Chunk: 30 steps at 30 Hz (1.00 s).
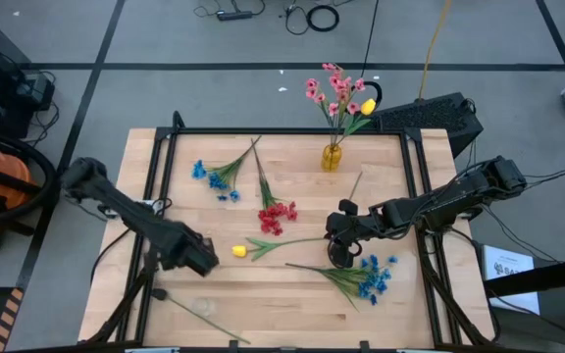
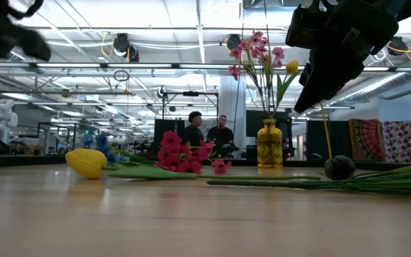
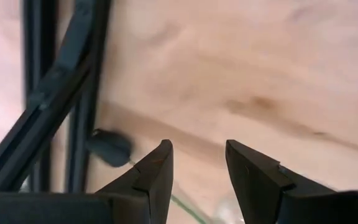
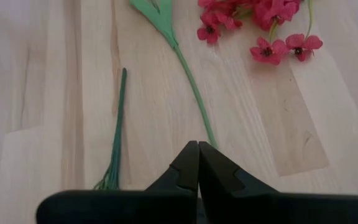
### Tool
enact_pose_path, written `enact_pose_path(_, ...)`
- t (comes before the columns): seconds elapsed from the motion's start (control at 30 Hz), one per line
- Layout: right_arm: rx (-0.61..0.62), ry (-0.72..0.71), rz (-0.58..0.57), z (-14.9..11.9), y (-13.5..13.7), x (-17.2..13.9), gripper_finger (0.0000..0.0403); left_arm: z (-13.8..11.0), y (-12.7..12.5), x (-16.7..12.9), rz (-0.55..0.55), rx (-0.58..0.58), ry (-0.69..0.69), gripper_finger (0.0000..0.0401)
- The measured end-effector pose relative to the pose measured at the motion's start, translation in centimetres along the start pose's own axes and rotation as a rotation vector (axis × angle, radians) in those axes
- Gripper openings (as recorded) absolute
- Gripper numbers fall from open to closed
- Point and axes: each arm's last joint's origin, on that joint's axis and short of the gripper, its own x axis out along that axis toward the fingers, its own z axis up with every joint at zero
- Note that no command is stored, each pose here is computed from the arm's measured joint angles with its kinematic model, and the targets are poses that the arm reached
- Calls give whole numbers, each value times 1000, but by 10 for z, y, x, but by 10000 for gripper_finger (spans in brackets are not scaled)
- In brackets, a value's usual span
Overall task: Sort flowers into vase by color
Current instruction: Put the bottom black flower into the transparent vase
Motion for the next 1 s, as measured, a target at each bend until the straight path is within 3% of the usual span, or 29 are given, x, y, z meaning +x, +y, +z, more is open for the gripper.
enact_pose_path(0.33, 38, 2, 2, 0, 0, 0, 0, 38, 29, -53, -528, 218, -12, 155)
enact_pose_path(0.57, 144, 0, 0, 0, 0, 0, 0, 45, 37, -76, -806, 615, -88, 155)
enact_pose_path(0.67, 187, -1, -1, 0, 0, 0, 0, 43, 37, -80, -857, 755, -126, 155)
enact_pose_path(0.87, 295, -12, 3, 1, 0, 0, 0, 40, 37, -79, -824, 1175, -234, 155)
enact_pose_path(1.0, 354, -51, 0, 4, 1, 0, 0, 38, 39, -78, -809, 1341, -230, 155)
